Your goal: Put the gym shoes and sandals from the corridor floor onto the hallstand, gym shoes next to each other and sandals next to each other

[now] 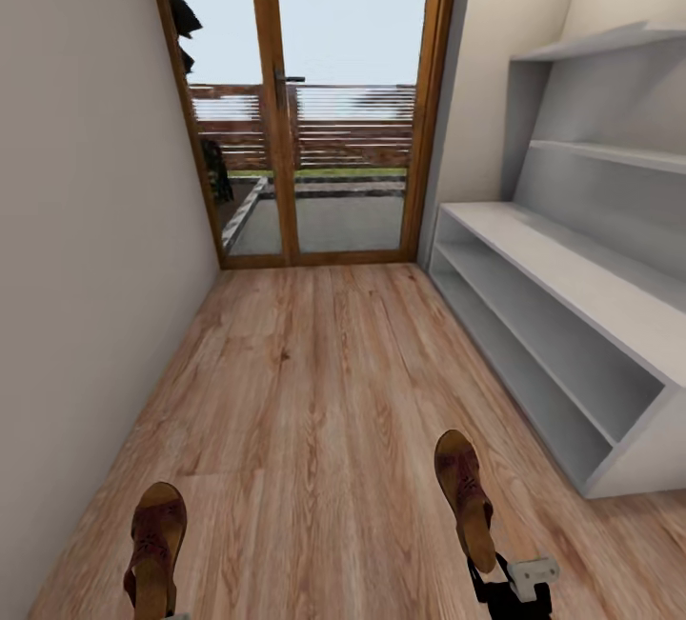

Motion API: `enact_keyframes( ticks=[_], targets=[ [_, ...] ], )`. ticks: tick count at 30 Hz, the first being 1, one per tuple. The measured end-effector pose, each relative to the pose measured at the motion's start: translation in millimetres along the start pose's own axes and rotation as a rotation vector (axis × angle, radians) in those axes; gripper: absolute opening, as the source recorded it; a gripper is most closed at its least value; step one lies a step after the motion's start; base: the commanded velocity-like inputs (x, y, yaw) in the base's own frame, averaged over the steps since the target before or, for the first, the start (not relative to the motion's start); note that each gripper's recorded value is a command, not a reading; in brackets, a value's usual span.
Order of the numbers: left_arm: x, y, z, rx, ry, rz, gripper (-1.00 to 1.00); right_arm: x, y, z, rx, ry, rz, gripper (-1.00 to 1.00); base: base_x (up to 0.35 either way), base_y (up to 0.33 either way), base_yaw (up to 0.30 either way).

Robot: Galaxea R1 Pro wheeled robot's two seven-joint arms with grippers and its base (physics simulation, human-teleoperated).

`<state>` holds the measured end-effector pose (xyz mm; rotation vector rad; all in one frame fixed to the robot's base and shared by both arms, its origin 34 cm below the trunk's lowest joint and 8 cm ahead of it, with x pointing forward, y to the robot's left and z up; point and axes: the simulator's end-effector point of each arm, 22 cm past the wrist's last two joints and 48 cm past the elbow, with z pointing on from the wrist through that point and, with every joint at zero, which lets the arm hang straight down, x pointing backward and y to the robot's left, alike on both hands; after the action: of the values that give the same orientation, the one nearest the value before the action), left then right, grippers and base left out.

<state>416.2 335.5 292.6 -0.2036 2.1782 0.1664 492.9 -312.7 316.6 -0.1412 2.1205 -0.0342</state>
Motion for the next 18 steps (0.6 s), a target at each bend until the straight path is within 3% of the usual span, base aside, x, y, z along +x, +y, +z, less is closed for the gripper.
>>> enact_keyframes(
  ticks=[18],
  targets=[
    [0.0, 0.0, 0.0, 0.000, 0.000, 0.000, -1.00, -0.4, -0.3, 0.1, 0.001, -0.001, 0.000, -1.00, 0.340, 0.000, 0.000]
  ],
)
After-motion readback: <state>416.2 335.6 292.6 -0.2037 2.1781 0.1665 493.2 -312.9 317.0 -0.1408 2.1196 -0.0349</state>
